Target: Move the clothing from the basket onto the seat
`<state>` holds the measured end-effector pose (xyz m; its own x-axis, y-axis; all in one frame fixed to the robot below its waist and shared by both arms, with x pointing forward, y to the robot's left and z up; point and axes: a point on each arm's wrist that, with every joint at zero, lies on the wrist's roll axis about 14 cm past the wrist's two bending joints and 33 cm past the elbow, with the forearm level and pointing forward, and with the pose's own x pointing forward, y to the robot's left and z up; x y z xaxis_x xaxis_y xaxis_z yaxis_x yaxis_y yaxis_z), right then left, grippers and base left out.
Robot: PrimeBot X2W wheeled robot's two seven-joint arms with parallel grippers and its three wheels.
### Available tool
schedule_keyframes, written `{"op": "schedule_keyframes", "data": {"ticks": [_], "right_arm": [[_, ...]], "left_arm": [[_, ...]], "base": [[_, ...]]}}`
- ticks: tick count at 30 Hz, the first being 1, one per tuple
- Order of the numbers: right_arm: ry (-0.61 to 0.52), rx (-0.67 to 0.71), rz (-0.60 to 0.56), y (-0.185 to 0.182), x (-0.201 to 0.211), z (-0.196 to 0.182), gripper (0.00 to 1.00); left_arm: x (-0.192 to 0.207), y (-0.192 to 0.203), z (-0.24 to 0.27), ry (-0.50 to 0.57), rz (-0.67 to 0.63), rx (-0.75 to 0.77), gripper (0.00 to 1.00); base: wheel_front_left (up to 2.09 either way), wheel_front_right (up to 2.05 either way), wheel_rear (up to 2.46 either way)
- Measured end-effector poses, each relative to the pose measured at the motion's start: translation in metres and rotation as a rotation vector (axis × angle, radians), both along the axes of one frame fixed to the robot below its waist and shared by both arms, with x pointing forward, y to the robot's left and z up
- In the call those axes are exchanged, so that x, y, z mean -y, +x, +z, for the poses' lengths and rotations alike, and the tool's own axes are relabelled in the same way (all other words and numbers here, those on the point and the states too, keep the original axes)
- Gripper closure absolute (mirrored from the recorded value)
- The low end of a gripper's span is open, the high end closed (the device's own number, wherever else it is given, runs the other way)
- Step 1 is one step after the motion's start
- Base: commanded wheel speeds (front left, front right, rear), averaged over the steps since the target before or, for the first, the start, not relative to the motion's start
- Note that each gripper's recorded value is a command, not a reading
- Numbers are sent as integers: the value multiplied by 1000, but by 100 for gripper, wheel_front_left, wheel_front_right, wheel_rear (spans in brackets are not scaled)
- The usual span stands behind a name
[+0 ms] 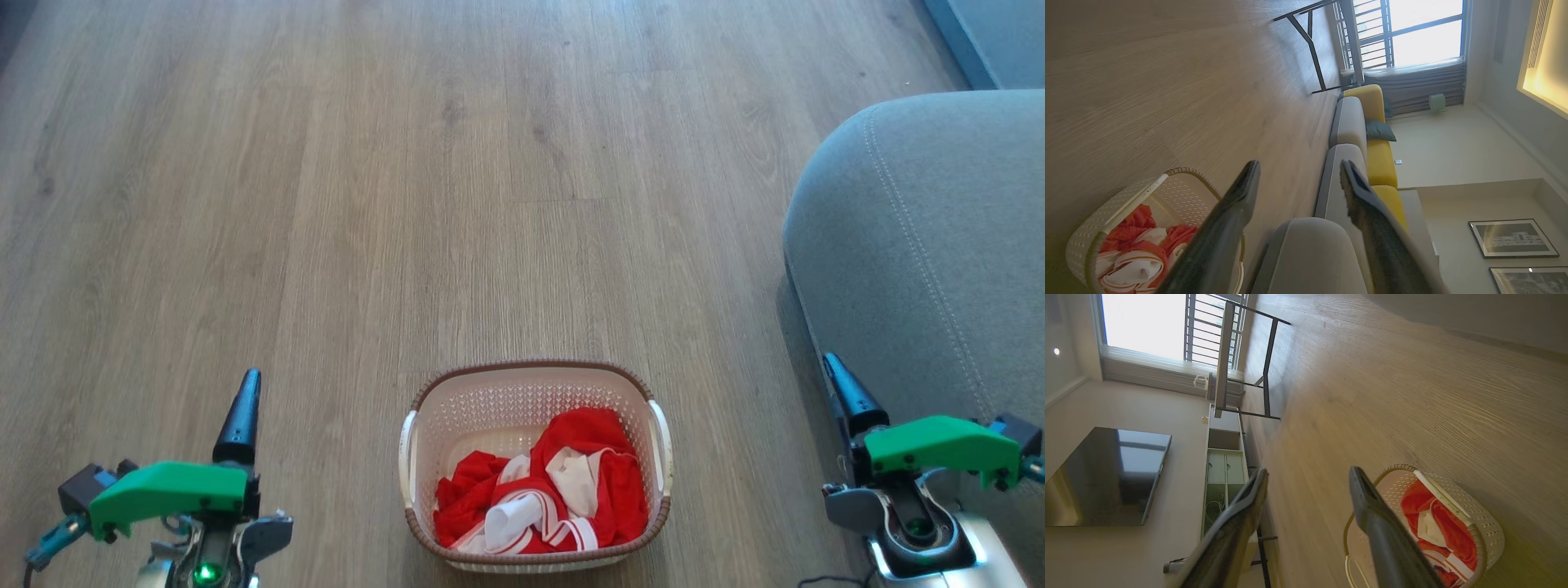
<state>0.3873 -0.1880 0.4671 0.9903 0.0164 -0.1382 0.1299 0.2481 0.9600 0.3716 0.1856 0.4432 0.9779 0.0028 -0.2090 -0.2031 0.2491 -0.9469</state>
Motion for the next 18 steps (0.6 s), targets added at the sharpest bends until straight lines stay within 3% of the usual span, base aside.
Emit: {"op": "schedule_keyframes", "data": {"ticks": [18], "right_arm": [[-270, 28, 65, 11, -9, 7, 0]], "left_arm": [[-4, 8, 9, 294, -41, 28, 0]], "base": [[0, 0, 0]]}}
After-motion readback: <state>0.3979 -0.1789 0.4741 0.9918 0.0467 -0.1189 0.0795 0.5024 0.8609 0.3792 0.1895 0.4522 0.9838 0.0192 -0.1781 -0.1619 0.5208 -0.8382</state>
